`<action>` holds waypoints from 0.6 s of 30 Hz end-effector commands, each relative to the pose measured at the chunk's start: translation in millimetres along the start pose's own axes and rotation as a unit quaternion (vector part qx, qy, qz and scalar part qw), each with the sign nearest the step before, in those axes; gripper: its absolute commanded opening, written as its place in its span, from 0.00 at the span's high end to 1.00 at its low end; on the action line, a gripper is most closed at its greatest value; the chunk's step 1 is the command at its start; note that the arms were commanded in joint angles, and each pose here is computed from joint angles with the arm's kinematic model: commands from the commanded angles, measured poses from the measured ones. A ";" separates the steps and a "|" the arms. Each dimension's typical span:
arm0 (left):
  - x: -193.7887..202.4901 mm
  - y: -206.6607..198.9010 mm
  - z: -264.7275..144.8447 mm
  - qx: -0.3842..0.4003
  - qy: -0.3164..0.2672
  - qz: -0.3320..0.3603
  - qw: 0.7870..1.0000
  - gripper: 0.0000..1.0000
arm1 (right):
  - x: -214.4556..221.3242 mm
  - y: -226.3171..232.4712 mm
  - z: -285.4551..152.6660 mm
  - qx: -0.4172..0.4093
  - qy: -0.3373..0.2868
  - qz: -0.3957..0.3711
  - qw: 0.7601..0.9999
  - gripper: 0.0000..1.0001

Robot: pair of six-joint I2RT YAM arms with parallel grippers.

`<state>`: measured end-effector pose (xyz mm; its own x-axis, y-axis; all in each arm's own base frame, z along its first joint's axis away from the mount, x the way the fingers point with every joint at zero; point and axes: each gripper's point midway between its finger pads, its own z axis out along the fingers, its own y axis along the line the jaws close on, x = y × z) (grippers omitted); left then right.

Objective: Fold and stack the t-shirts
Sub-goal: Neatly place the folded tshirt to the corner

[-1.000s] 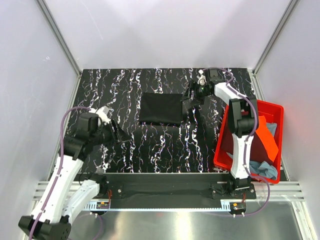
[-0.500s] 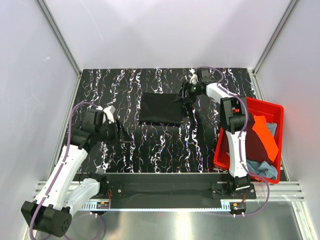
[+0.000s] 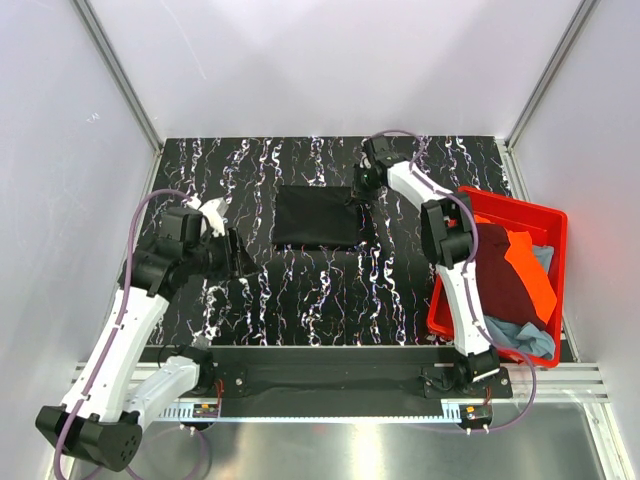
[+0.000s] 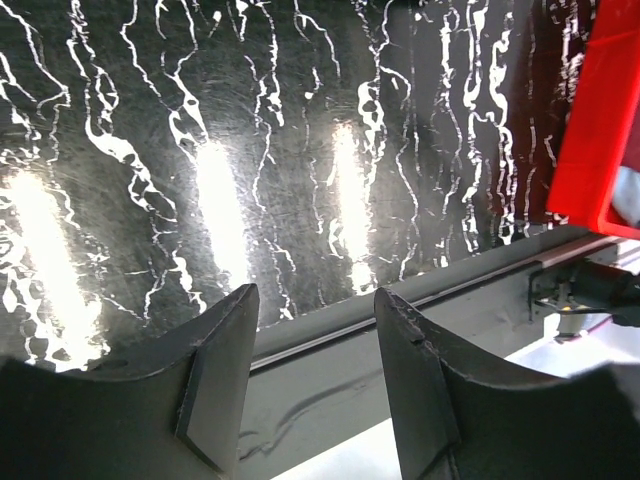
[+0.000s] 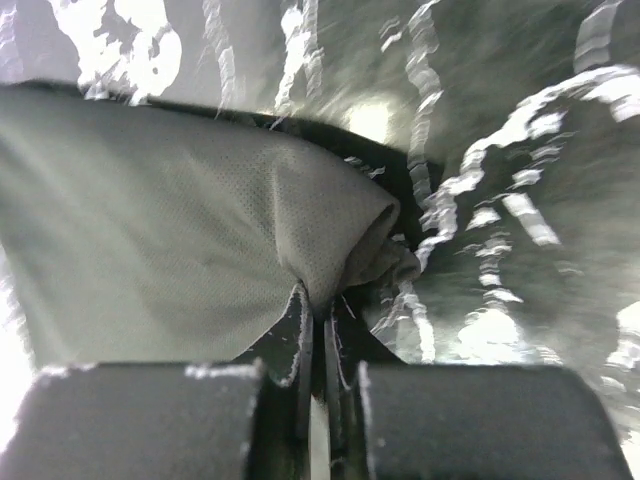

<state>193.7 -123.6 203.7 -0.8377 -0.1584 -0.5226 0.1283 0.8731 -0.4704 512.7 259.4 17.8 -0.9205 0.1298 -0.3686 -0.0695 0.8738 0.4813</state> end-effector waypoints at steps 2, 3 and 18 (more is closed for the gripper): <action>-5.7 2.7 -8.4 -0.014 -0.027 0.035 0.999 0.44 | -8.2 -69.7 -13.4 0.211 -0.006 -0.048 0.976 1.00; -4.1 5.9 -7.9 -0.022 -0.027 0.037 0.999 0.44 | -18.3 -81.5 -22.2 0.249 -0.020 -0.065 0.966 1.00; 6.3 40.5 -4.2 -0.119 0.015 0.048 0.992 0.44 | -135.9 -204.2 -132.5 0.429 -0.087 -0.241 0.866 1.00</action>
<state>182.8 -96.8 173.1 -0.8635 -0.0748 -0.4988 0.0880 0.9514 -0.2950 575.9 51.2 38.5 -0.8340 -0.2839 -0.4731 -0.0966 0.9193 -0.3814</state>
